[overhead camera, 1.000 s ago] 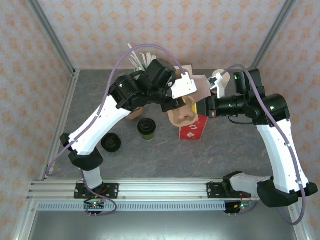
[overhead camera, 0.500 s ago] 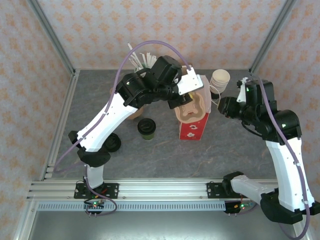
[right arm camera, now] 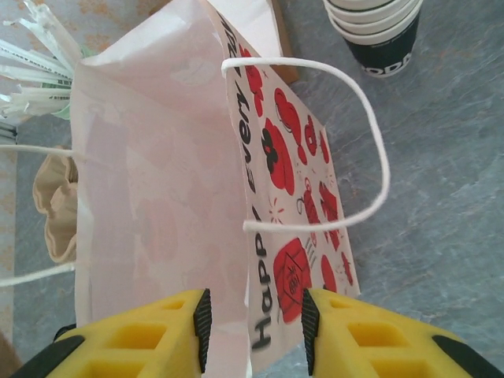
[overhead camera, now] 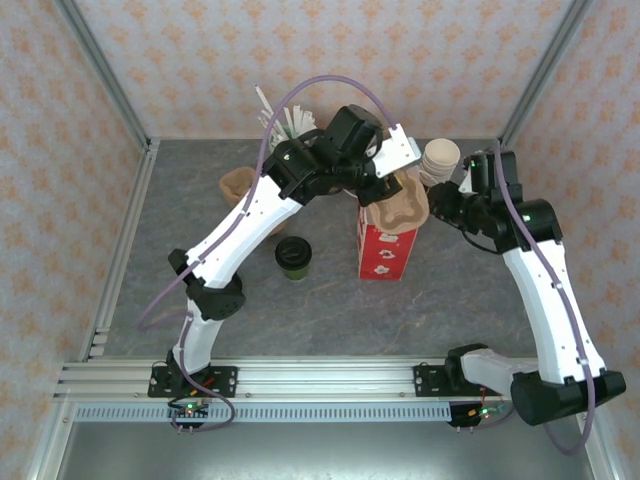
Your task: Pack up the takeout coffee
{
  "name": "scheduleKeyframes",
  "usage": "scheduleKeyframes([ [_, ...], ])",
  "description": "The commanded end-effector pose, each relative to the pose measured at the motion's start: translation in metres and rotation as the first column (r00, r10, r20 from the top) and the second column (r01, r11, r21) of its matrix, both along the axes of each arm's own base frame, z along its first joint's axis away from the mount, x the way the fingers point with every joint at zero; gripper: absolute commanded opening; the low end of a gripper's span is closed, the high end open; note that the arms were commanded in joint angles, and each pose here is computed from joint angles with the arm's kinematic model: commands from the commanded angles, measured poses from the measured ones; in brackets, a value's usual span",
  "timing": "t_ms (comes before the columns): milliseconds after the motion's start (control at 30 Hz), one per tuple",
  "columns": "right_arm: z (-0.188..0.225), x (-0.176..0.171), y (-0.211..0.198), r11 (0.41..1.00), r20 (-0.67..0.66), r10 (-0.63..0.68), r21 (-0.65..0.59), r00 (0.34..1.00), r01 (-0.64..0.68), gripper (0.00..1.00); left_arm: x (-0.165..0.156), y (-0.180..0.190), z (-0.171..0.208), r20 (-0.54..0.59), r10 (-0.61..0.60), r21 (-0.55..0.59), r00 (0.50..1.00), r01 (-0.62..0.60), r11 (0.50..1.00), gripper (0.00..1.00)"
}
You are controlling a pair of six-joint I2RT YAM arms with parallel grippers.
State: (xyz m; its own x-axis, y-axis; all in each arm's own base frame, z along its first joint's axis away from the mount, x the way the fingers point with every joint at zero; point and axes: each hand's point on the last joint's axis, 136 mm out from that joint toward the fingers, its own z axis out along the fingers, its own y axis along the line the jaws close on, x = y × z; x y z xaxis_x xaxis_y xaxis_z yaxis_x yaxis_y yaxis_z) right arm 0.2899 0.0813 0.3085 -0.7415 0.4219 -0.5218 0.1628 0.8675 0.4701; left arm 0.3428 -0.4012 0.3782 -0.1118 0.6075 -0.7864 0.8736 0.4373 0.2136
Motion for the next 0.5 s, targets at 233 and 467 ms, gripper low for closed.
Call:
scheduleKeyframes([
  [233, -0.01, 0.038, 0.009, 0.998, 0.008, -0.009, 0.055, 1.0, 0.008, 0.39, 0.023, -0.01, 0.014, -0.021, -0.002, -0.137, 1.0, -0.001, 0.991, 0.34],
  [467, -0.023, 0.044, 0.004, 1.0, -0.014, -0.021, 0.007, 1.0, 0.021, 0.4, 0.029, -0.011, 0.009, -0.06, -0.012, -0.162, 0.998, 0.002, 0.987, 0.34],
])
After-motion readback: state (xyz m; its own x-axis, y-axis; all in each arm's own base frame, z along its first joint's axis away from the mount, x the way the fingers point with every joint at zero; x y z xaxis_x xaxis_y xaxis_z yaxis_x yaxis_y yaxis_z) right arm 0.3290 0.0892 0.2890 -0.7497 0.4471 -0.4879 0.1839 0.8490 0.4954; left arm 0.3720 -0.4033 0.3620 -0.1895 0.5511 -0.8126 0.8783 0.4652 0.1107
